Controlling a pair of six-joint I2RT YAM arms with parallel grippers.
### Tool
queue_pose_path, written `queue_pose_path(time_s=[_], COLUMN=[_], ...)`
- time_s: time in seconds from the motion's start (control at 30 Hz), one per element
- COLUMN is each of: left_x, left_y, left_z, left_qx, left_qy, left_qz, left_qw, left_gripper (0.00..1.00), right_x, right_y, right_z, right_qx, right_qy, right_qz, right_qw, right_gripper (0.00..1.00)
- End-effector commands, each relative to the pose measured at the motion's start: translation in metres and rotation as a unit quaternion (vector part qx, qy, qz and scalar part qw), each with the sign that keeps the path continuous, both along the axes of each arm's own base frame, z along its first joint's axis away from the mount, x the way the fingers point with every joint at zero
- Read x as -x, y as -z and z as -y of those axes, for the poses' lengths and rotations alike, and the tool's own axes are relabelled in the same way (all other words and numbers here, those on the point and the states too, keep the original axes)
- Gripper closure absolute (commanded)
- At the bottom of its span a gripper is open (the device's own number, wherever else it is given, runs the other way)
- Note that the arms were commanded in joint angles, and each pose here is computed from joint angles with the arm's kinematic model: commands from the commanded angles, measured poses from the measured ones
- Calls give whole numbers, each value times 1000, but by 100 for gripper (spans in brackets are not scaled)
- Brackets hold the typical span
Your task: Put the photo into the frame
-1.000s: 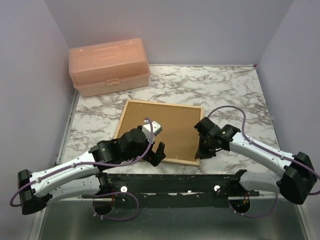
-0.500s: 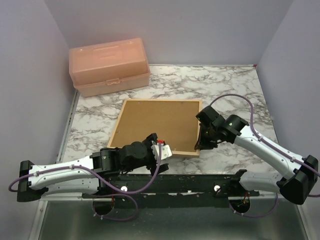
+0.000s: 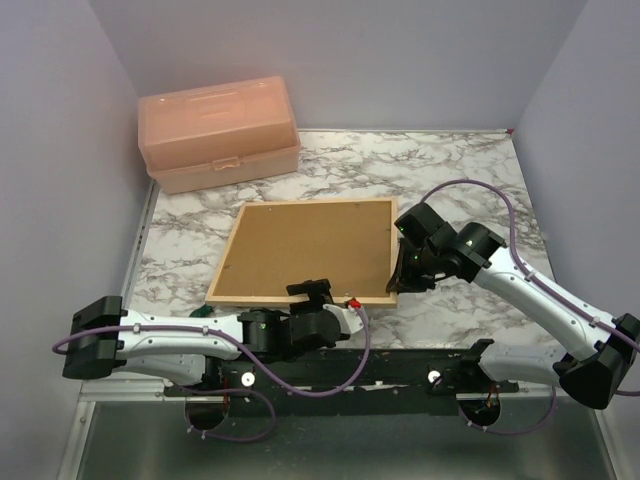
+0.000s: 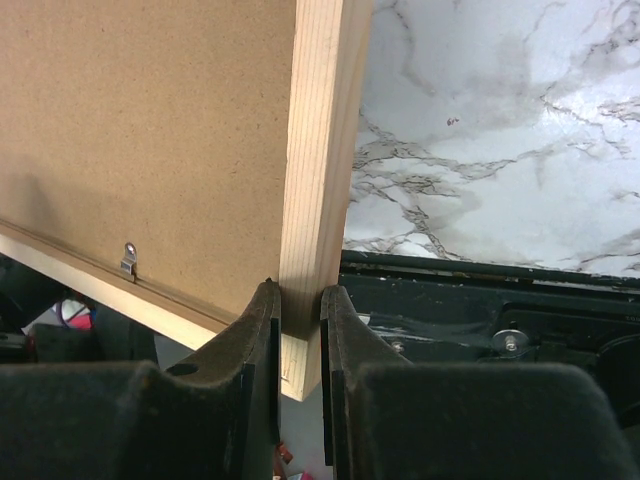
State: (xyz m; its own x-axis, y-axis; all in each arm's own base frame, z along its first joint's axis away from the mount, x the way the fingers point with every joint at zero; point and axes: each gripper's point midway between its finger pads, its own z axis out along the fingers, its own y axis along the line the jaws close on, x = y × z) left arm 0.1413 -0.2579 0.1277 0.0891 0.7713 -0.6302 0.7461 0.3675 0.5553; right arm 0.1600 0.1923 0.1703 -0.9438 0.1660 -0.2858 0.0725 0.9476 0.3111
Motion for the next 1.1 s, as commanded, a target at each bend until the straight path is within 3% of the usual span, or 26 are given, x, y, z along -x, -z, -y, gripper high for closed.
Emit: queue_pose_path(time_s=[0.0, 0.2, 0.4, 0.5, 0.6, 0.73, 0.93, 1.07], left_x=[-28, -30, -29, -29, -28, -27, -24, -22], left_y=[-22, -33, -42, -46, -50, -57, -71, -84], left_z=[-16, -22, -30, -31, -33, -35, -39, -46], left_qx=[-14, 11, 21, 28, 31, 36, 41, 50], left_qy=[-91, -107, -113, -111, -104, -94, -79, -71], left_qz=[91, 99, 96, 94, 93, 94, 95, 90], left_qw=[992, 989, 989, 989, 990, 990, 992, 992], left_gripper=[16, 25, 43, 50, 61, 75, 89, 91], right_x=[-2, -3, -4, -6, -9, -16, -23, -27], right_y=[-28, -25, -22, -24, -31, -47, -82, -102], right_z=[-21, -19, -21, -21, -20, -15, -10, -8], right_qx=[-61, -57, -58, -58, -59, -61, -89, -102], right_qy=[-27, -24, -24, -24, -22, -19, -33, -58], right_qz=[24, 26, 26, 32, 46, 82, 160, 217], right_qw=[997, 998, 998, 997, 997, 995, 983, 969], right_gripper=[100, 100, 97, 75, 30, 1, 0, 0])
